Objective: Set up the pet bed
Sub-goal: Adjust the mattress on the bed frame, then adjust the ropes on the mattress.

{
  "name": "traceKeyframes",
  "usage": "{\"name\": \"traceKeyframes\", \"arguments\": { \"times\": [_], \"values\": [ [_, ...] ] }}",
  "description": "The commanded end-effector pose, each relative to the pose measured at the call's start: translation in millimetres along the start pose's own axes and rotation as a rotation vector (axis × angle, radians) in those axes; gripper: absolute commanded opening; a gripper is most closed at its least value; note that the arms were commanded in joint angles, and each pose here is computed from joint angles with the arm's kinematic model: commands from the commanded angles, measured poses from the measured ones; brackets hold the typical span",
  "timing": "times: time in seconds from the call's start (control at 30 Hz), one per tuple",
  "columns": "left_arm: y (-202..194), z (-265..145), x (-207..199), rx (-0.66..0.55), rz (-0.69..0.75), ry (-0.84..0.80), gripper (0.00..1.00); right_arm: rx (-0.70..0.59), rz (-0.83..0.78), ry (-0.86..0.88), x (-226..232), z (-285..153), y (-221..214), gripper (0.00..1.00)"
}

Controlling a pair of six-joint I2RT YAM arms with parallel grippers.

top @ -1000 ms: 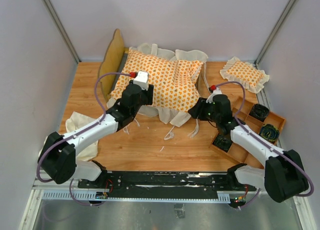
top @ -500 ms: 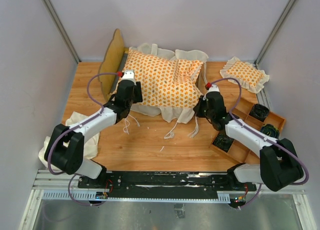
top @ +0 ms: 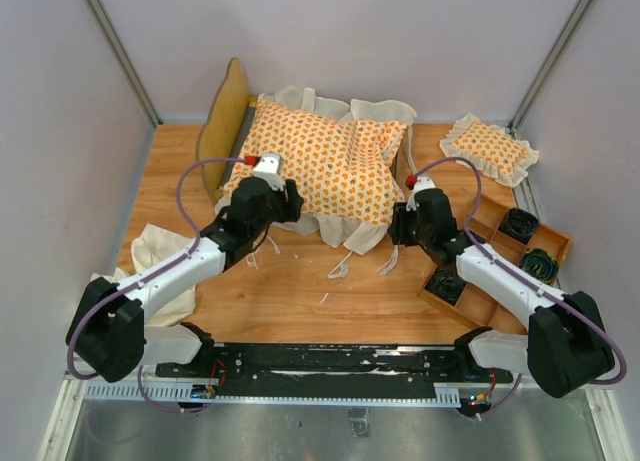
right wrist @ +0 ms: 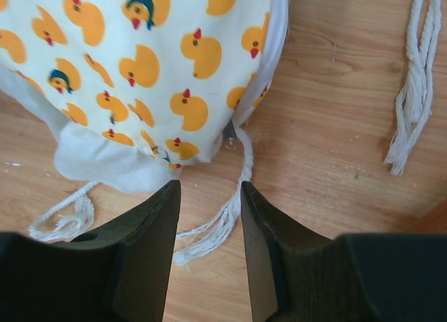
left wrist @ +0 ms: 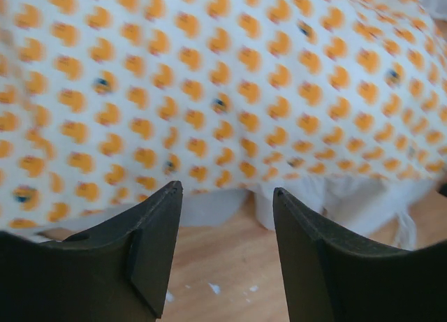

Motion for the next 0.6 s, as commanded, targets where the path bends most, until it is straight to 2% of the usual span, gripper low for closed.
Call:
{"name": "traceKeyframes", "arguments": {
  "times": [0.0, 0.1, 0.27, 0.57],
  "values": [
    [-34.9, -21.4, -64.2, 0.036, 0.002, -0.206, 0.59, 0.06, -0.064, -0.075, -19.9, 9.3, -20.2, 0.4],
    [-62.4, -31.2, -98.8, 0.078, 0.0, -0.291, 0.59, 0.057, -0.047, -0.082, -24.0, 18.3, -24.9, 0.39],
    [-111.1, -32.5, -128.7, 0.159, 0.01, -0.335, 0.59, 0.051, -0.019, -0.094, -30.0, 38.0, -30.6, 0.41],
    [-165.0, -14.0, -147.8, 0.245, 0.08, -0.316, 0.59, 0.068, -0.001, -0.131, -40.6, 56.4, -42.1, 0.39]
  ]
}}
Point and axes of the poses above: each gripper's point midway between its finger pads, its own z axis out along the fingers, its own x axis along the line the jaws close on, y = z × x, the point moved 1 cm from there along -z, back along the fingers, and after that the axes turned 4 degrees about z, right-handed, at the moved point
